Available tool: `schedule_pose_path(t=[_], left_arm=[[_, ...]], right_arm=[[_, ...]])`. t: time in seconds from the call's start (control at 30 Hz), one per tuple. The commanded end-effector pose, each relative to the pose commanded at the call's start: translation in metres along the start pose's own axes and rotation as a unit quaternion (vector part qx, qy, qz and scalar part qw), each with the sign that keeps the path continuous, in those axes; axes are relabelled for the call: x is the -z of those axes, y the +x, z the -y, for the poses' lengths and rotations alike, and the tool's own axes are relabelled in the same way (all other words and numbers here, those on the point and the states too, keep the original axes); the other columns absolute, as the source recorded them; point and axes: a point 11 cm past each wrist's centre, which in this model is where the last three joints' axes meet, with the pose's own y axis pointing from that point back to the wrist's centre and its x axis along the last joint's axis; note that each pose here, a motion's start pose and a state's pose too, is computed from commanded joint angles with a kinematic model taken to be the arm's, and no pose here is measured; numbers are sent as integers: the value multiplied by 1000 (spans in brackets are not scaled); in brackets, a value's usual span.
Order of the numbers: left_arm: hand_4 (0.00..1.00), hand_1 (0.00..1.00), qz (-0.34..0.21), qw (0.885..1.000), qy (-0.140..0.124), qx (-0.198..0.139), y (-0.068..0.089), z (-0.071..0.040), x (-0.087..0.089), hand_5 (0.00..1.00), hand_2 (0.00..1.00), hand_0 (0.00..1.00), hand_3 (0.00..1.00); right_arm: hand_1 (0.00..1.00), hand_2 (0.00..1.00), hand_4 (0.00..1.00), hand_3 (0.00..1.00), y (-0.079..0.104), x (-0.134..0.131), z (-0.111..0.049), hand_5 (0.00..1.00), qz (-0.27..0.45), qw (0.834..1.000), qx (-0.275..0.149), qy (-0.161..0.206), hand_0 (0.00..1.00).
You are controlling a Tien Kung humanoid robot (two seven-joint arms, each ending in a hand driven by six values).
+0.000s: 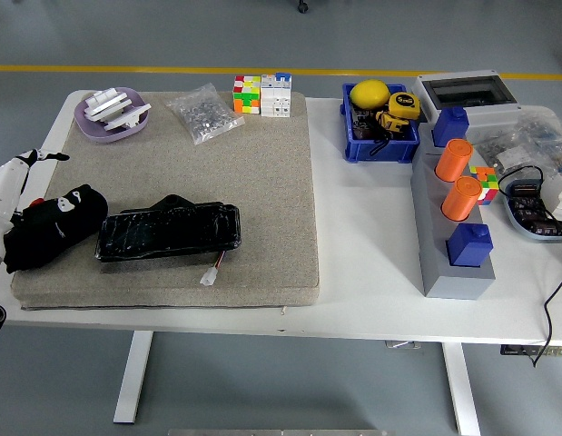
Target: Pick the rag up,wipe the panel,place it on the desk
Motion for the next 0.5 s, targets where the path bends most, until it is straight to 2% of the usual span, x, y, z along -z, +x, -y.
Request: schedule_pose_path(t=[0.03,0.2,0.37,0.5], left_arm=[[862,865,5,1000,0,3,0,0,0,414,828,863,762],[862,865,-18,1000,7,6,-1,-7,1,414,828,863,762],[866,860,-60,998,1,-15,4,-17,-5,414,823,861,769],[863,850,-65,998,-6,-25,5,-26,-11,411,810,854,734]], right_arm=[[645,680,998,606,0,0,0,487,0,1000,0,0,770],[645,680,998,606,1,-1,0,487,1,1000,-2,-1,770],[645,680,998,606,1,-1,0,485,3,1000,-2,-1,770],[644,680,998,605,3,-3,0,484,3,1000,-3,-3,771]])
